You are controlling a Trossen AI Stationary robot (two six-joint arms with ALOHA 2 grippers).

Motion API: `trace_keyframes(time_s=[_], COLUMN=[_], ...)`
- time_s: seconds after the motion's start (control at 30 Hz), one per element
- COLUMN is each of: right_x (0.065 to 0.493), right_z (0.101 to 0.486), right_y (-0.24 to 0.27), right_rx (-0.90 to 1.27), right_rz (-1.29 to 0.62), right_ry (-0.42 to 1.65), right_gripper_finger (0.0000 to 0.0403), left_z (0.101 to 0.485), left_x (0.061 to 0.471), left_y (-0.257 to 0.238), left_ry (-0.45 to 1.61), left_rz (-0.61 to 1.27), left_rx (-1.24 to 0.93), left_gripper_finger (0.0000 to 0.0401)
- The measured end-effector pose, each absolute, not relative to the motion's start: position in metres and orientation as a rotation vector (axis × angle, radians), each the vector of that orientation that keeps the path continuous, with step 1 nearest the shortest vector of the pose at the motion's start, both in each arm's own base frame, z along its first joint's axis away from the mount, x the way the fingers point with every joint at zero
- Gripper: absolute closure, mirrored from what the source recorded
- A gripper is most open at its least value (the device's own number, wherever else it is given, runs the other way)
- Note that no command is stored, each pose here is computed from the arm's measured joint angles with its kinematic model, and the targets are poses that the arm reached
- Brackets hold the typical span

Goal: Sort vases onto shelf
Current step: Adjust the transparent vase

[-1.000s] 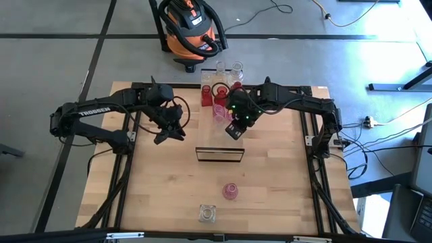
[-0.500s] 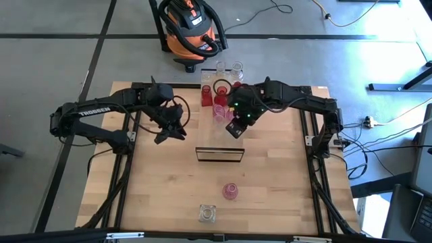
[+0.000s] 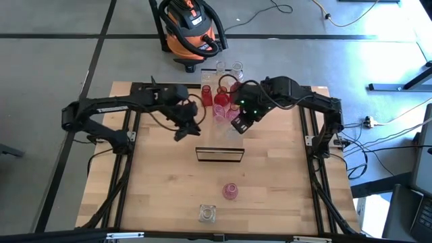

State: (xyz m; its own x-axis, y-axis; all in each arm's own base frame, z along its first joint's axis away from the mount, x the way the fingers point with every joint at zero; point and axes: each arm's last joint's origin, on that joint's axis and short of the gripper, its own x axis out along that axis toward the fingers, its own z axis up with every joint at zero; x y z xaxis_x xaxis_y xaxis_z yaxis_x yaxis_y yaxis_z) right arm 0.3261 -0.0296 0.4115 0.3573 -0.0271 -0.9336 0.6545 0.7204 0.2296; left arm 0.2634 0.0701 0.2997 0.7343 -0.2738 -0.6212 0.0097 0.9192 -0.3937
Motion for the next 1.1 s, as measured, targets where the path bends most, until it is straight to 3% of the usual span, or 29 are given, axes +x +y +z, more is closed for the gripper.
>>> trace_keyframes(time_s=[0.27, 1.1], right_x=[0.311, 0.305], right_z=[0.426, 0.432], right_y=[-0.021, -0.017], right_rx=[0.622, 0.576], right_rz=[-0.514, -0.542], right_ry=[1.074, 1.039], right_gripper_finger=[0.0299, 0.0299], left_z=[0.287, 0.298], left_x=[0.284, 0.3], left_y=[0.081, 0.068], left_ry=[0.708, 0.556], left_rz=[-0.025, -0.04], left_rx=[-0.32, -0.309], left_gripper_finger=[0.03, 0.03])
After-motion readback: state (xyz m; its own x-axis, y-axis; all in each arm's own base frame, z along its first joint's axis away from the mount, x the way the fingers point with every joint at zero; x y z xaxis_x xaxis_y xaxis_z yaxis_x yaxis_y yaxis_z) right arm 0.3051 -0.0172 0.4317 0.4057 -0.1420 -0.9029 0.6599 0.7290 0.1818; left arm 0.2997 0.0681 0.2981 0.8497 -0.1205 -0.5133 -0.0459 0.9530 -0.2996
